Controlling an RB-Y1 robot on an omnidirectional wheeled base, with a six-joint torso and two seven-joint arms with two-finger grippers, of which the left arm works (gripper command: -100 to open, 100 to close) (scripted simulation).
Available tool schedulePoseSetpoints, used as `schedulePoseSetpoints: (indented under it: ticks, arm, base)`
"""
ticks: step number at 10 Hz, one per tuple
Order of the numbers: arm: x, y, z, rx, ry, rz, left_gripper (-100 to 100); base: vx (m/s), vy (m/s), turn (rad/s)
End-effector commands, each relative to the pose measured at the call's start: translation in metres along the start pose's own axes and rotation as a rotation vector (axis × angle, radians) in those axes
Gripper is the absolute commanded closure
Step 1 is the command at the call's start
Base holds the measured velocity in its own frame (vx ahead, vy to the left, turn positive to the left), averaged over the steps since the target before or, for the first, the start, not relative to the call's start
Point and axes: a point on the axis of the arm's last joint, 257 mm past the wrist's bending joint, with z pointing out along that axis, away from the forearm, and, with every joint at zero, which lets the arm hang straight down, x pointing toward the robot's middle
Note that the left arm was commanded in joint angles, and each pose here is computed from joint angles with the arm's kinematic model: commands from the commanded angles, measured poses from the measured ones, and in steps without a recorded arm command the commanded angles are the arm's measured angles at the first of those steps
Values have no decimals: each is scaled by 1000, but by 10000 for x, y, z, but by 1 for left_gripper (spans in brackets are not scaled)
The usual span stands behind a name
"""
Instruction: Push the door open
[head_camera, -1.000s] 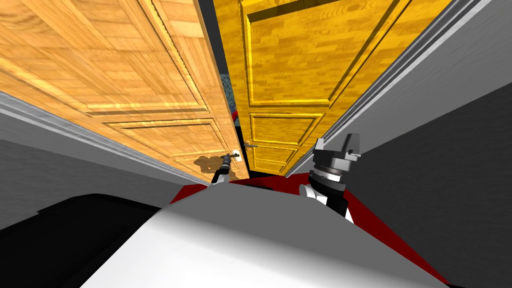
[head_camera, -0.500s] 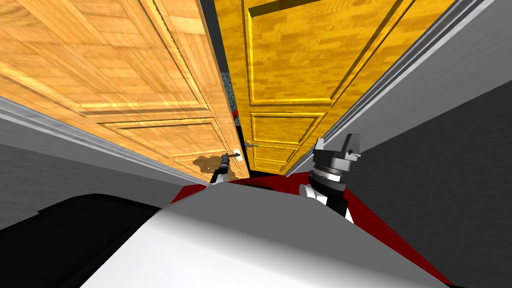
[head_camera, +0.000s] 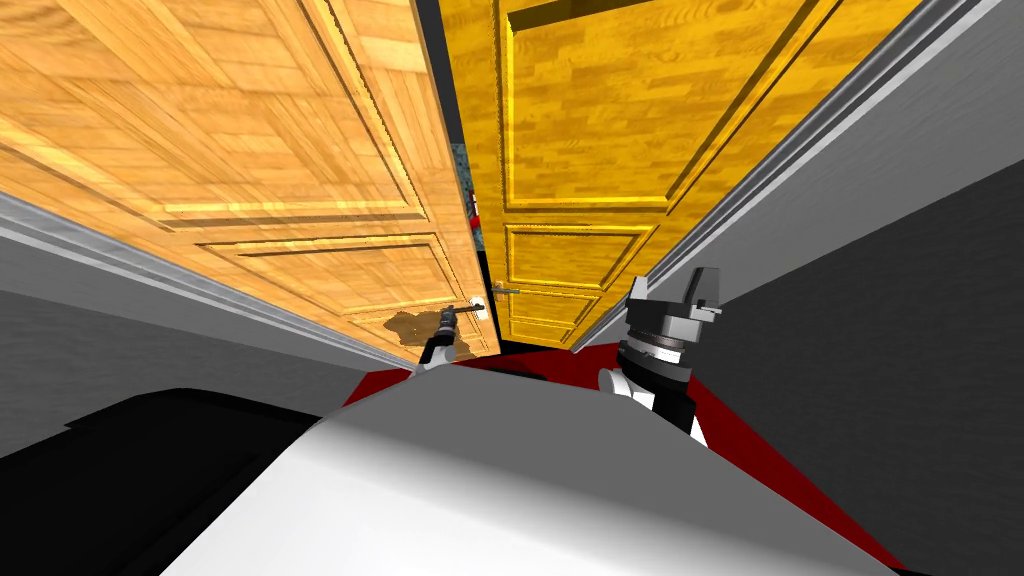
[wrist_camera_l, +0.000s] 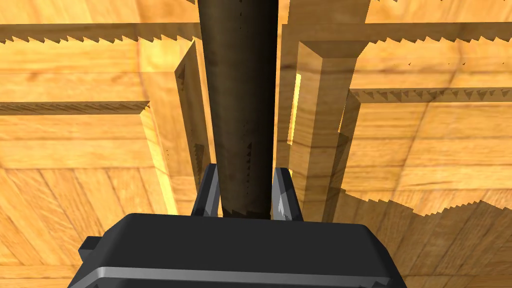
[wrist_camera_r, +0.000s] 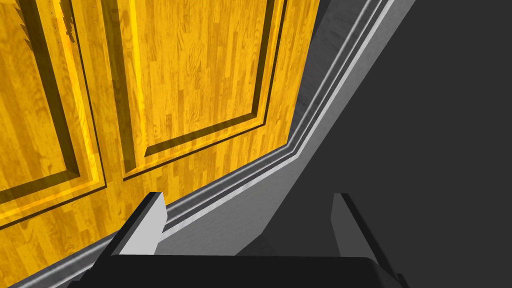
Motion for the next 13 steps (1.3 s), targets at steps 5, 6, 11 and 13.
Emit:
schedulePoseSetpoints:
  ticks: [5, 6, 11, 13]
  arm:
    - [-283, -130, 94, 36, -60, 29, 100]
    - [-330, -139, 109, 39, -72, 34, 100]
    - [97, -6, 52, -10, 0, -39, -100]
    - [220, 17, 33, -23, 20, -62, -100]
  base:
    - [-3, 34, 2]
    - [-2, 71, 47]
    - [-145, -150, -32]
    - [-150, -165, -29]
